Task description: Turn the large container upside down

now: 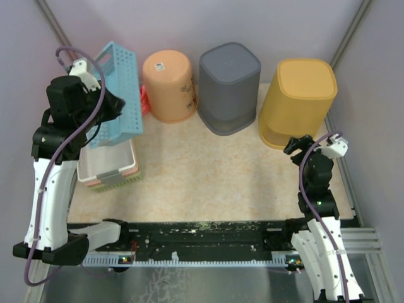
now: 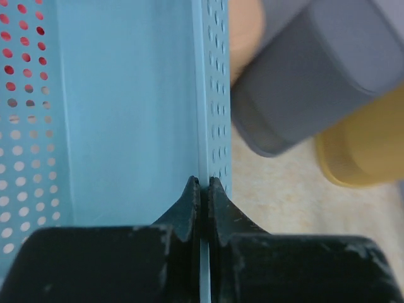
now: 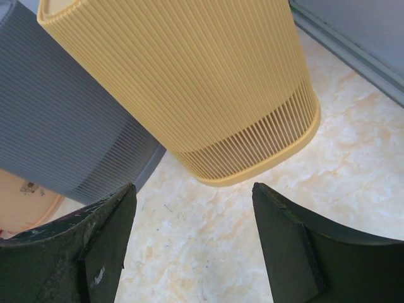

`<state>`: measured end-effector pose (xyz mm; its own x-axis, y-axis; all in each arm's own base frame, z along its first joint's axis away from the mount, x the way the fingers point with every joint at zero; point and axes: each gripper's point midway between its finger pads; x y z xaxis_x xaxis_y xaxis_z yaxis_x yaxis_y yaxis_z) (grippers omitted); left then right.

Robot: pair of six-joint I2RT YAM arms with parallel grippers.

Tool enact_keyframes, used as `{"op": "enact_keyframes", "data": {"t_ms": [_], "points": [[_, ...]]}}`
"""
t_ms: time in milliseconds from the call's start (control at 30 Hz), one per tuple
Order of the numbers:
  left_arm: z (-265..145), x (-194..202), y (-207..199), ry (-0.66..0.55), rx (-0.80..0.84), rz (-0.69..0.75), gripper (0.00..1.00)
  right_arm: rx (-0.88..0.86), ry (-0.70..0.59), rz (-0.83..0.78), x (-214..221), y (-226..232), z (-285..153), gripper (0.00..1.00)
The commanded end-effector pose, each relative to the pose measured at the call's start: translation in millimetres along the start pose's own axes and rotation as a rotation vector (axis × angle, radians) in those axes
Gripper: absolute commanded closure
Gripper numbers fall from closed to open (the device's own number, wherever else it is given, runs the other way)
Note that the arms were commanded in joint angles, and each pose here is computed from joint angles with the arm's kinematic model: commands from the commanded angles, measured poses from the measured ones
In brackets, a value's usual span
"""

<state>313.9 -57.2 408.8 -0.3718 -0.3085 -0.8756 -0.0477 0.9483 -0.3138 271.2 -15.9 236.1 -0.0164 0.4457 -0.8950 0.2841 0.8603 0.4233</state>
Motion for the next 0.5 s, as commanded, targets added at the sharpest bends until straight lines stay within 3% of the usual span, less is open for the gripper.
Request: {"op": "enact_keyframes", "data": {"t_ms": [0,133,267,467], "points": [[-31,-14,-97,-0.062,0.501,-0.029,1.0,-0.004,-0.116,0.039,-42,8,-11,0.26],[-52,0,-156,-0.065,0.763,-0.036,1.0,0.024,-0.129,0.024,-47,2,-15,0.27],[-63,38,-208,0.058,0.991,-0.107,1.0,0.073,-0.192,-0.084,-75,-4,-24,0.27],[-53,96,-235,0.248,1.123,-0.221,1.0,0.131,-0.324,-0.146,-127,-9,-50,0.27]]}}
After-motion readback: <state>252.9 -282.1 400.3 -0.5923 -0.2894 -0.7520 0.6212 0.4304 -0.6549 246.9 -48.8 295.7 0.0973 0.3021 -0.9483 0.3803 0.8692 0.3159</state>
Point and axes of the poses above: each gripper's point midway between its finger pads, its own z axis out along the fingers, its own y axis along the line the jaws close on, x = y × z, and after that the axes turned 2 degrees about -z, right-handed
